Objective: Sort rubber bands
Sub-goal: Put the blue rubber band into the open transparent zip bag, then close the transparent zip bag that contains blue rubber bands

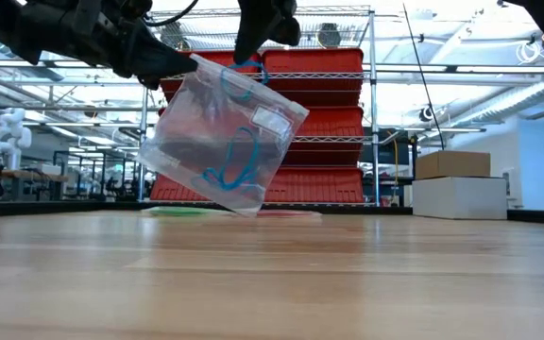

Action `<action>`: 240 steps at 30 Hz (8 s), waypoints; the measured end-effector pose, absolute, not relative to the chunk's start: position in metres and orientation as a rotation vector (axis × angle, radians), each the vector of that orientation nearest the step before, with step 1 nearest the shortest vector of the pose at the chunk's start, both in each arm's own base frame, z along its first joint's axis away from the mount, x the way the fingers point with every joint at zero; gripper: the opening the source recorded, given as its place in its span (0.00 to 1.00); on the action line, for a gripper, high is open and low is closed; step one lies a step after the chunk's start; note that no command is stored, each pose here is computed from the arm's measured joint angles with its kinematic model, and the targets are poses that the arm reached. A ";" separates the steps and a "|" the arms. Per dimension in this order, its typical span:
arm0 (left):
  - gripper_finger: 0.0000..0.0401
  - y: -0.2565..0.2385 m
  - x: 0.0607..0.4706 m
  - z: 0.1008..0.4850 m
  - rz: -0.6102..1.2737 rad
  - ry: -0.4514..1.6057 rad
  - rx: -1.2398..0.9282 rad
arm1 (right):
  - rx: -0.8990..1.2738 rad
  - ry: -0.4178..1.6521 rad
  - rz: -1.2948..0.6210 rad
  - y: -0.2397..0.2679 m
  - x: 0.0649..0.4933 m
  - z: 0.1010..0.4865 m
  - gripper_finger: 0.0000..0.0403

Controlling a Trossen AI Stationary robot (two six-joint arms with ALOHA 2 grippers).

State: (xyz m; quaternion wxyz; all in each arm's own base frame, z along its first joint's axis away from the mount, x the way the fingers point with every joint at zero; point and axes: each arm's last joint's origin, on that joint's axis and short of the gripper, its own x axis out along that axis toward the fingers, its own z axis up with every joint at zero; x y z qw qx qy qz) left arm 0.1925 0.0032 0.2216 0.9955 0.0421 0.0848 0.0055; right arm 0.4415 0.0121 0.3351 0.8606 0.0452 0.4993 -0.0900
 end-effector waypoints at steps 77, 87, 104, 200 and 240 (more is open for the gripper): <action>0.00 0.003 0.193 0.224 0.013 0.146 0.080 | -0.054 1.089 -0.080 0.071 0.356 0.305 0.38; 0.00 0.003 0.193 0.223 0.015 0.147 0.064 | -0.012 0.701 -0.290 0.081 0.278 0.252 0.38; 0.00 0.003 0.193 0.225 0.016 0.135 0.056 | 0.205 0.255 -0.352 0.066 0.269 0.201 0.38; 0.31 0.001 0.207 0.180 0.145 0.440 -0.052 | -0.034 1.169 -0.368 0.033 0.370 0.240 0.39; 0.02 0.041 0.280 0.127 0.261 0.512 -0.134 | 0.233 0.964 0.077 0.091 0.369 0.193 0.00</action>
